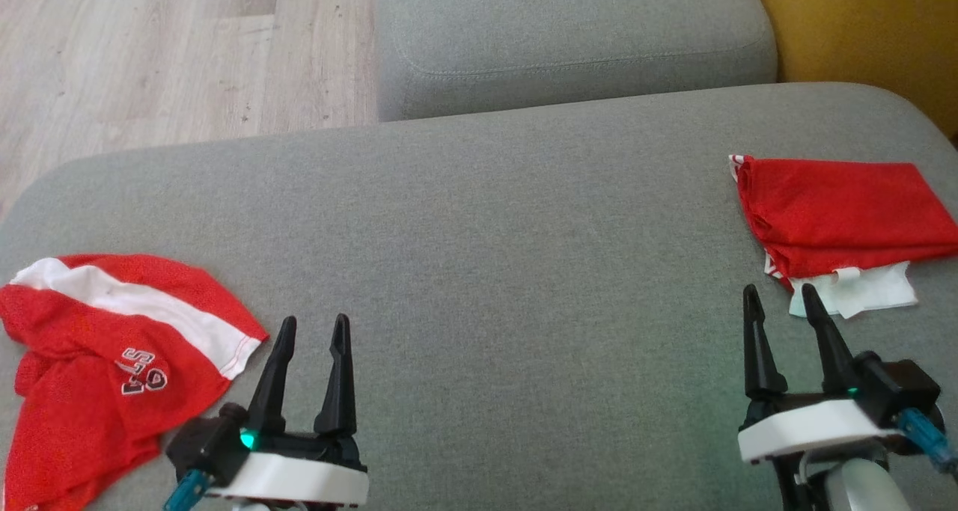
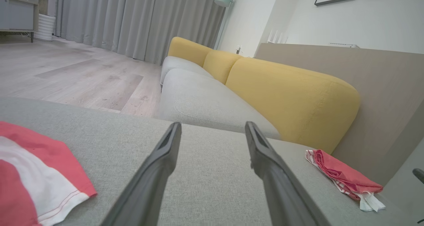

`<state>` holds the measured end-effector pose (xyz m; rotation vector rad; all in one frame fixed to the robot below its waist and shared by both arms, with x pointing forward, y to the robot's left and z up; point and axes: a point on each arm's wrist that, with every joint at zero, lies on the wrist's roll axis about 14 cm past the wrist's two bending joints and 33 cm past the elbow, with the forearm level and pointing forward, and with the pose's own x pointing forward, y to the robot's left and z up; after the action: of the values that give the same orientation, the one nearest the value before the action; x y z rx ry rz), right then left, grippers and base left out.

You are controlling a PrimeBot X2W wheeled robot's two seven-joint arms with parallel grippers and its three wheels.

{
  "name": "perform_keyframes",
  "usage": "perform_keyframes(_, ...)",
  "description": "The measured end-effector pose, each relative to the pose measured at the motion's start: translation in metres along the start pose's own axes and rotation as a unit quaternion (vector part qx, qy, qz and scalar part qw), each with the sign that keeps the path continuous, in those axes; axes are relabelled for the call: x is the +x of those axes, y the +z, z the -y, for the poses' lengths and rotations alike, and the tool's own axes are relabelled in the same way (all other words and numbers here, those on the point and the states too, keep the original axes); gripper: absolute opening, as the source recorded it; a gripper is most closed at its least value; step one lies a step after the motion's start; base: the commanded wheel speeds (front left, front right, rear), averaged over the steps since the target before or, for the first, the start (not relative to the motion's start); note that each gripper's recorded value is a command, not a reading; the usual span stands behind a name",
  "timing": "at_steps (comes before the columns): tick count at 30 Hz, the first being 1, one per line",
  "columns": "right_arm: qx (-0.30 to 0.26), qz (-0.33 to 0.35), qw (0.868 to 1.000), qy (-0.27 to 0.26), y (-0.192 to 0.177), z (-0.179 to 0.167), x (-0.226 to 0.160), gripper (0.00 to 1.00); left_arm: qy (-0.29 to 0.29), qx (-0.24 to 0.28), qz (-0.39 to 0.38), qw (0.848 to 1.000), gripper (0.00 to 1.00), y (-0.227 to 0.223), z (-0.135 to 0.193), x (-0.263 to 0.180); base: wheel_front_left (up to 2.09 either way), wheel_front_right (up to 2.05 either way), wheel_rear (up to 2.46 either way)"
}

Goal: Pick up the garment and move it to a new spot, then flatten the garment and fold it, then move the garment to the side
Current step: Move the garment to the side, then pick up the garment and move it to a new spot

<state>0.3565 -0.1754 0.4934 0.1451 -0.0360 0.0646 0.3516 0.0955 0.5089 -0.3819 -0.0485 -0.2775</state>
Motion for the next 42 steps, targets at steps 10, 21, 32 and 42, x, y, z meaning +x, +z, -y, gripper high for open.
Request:
perform_keyframes(10,0.004,0.005,1.000,0.007,0.003,-0.005,0.002,1.00,0.019,0.030,0.003,0.999,1.00,0.004,-0.013,-0.001,0.00,0.00,0.00)
perform_keyframes(21,0.009,0.005,1.000,0.008,0.002,-0.006,0.003,1.00,0.046,0.057,-0.003,0.997,1.00,0.002,-0.025,-0.003,0.00,0.00,0.00)
perform_keyframes(32,0.012,-0.011,0.998,0.064,-0.008,-0.042,0.015,1.00,0.106,0.062,0.009,0.992,1.00,0.012,-0.056,-0.023,0.00,0.00,0.00)
perform_keyframes(42,0.031,-0.034,0.985,0.165,-0.021,-0.113,0.028,1.00,0.198,0.071,0.047,0.977,1.00,0.038,-0.102,-0.070,0.00,0.00,0.00)
